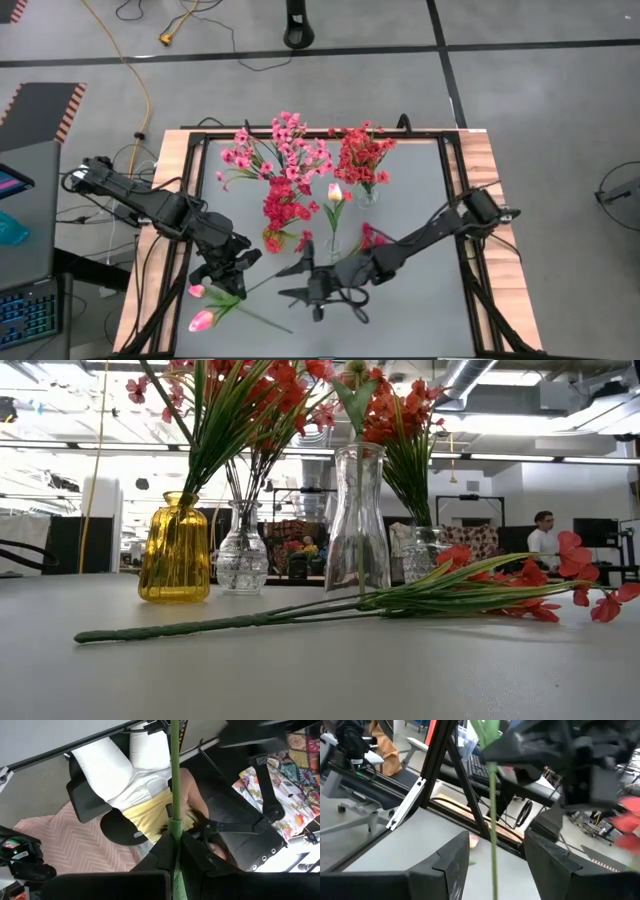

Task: Sort flowers into vase by color
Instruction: Put the top light pink flower into the bottom transparent vase

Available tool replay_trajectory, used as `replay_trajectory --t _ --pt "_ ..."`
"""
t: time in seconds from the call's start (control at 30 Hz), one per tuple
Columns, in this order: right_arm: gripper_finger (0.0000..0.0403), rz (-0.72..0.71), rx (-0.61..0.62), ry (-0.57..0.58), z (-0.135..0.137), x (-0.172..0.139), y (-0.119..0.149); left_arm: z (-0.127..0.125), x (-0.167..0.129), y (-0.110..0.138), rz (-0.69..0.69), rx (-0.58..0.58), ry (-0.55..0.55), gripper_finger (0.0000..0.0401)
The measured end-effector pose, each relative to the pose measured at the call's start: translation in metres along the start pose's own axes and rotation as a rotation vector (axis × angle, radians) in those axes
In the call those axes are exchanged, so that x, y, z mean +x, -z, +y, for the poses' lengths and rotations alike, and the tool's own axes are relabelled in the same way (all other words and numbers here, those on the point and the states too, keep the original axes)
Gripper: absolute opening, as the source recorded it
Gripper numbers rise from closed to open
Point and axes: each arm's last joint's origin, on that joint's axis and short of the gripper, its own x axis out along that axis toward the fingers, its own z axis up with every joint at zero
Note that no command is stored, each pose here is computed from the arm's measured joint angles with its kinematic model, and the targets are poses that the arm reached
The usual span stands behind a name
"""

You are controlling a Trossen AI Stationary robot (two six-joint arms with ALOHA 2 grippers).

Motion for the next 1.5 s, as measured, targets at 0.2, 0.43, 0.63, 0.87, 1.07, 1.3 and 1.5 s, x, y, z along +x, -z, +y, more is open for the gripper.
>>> replay_trajectory --t 0.2,0.43,0.63,0.87,1.07,1.3,1.5 --pt "0.0217 -0.012 0.004 0.008 0.008 0.028 0.0 0.0 0.0 0.0 0.0 0.001 0.001 0.0" --pt "0.0217 0.007 0.004 0.02 0.003 0.047 0.0 -0.001 0.0 0.0 -0.001 0.004 0.007 0.0" --pt "0.0212 0.022 0.008 -0.002 0.002 0.05 -0.001 -0.002 0.0 0.001 0.004 0.011 0.02 0.0" --pt "0.0147 0.034 0.003 -0.011 0.003 0.05 0.0 -0.002 0.0 0.001 0.005 0.013 0.022 0.0" --pt "0.0058 0.036 0.004 -0.005 0.0 0.05 0.001 -0.002 0.0 0.001 0.004 0.026 0.022 0.0" --pt "0.0027 0.042 0.003 -0.006 0.0 0.05 0.002 -0.002 0.0 0.0 -0.036 0.077 0.043 0.0013" --pt "0.004 0.07 0.02 -0.018 0.001 0.05 0.004 -0.001 0.0 -0.002 -0.077 0.081 0.044 0.007"
